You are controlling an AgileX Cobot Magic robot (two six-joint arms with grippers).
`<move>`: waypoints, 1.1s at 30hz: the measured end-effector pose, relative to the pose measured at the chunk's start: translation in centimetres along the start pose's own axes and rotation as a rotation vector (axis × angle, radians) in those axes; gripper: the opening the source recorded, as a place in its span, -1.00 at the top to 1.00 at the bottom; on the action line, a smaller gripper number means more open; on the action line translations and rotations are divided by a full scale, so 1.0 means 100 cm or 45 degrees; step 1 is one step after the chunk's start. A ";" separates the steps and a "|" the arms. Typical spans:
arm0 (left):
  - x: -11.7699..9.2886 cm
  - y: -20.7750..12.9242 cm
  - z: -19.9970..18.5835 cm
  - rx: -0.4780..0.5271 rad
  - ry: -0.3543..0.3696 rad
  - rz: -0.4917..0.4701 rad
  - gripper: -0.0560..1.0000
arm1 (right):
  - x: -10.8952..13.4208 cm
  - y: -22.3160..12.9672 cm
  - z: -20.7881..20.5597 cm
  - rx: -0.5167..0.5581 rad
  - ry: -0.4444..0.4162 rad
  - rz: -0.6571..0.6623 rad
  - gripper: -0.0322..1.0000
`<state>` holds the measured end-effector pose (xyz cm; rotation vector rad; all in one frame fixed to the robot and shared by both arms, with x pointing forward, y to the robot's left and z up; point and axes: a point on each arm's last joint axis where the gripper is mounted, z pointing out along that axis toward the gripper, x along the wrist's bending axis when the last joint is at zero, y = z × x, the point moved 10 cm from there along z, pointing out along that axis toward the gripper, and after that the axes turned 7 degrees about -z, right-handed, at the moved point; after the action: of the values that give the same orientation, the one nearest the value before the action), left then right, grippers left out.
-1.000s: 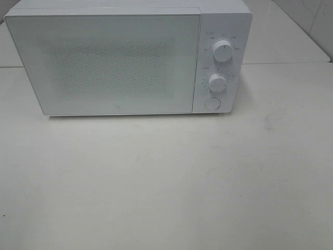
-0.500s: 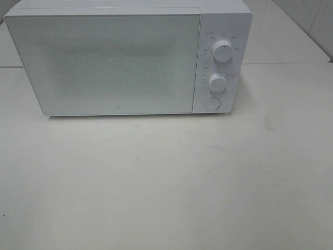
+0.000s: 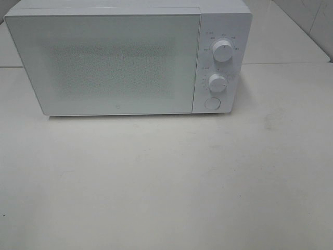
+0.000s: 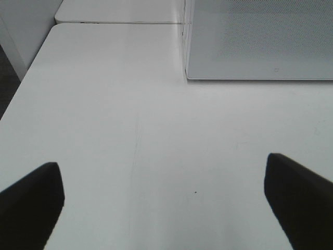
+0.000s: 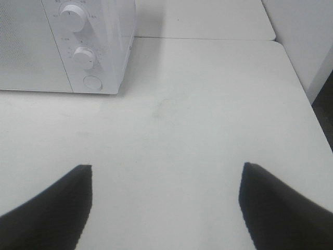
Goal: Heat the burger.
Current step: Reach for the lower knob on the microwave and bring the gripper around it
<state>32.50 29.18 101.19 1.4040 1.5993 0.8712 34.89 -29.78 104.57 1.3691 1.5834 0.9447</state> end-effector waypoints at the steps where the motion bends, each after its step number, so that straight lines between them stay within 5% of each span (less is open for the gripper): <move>1: 0.000 0.000 0.000 0.000 0.000 0.000 -0.94 | 0.000 0.005 0.007 0.002 0.001 -0.001 -0.55; 33: 0.000 0.000 0.000 0.000 0.000 0.000 -0.94 | 0.002 0.055 0.112 -0.037 0.020 -0.007 -0.55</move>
<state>32.50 29.18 101.19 1.4040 1.5993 0.8712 47.33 -28.64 105.31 1.3397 1.5788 0.9733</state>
